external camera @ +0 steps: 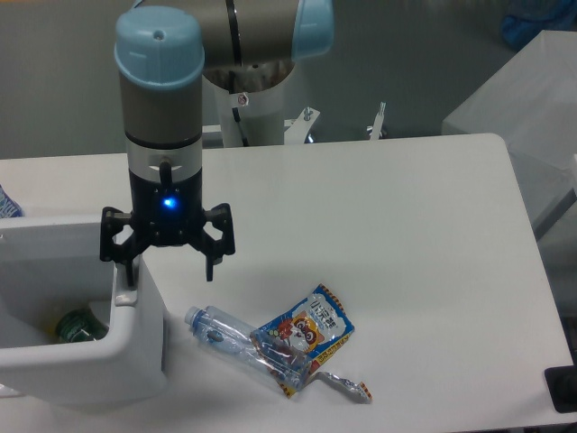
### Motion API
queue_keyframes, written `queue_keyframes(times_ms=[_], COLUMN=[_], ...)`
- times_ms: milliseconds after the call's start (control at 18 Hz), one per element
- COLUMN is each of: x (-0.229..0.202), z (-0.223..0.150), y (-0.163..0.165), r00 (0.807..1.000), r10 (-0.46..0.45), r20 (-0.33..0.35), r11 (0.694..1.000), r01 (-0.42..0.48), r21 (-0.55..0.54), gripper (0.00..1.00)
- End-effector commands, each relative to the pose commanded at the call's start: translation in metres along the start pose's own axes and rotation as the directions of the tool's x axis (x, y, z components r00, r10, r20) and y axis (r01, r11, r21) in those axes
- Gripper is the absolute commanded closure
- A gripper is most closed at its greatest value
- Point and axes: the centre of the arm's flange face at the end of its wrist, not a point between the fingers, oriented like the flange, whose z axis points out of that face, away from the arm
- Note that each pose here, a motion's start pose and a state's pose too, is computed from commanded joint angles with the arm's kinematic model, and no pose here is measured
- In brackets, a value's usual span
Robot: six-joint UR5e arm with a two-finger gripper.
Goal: Open the trash can
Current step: 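Raise the gripper up and away from the opened trash can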
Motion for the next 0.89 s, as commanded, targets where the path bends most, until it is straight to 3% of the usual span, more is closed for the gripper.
queue_keyframes(times_ms=[278, 444, 889], x=[-0.003, -0.014, -0.062], z=[-0.018, -0.020, -0.032], y=[-0.028, -0.028, -0.022], r00=[0.998, 0.990, 0.978], r10=[0.053, 0.095, 0.132], r20=[0.033, 0.105, 0.159], r11=[0.997, 0.994, 0.990], r01=[-0.054, -0.100, -0.138], r21=[0.056, 0.044, 0.027], gripper=[0.00, 0.00, 0.00])
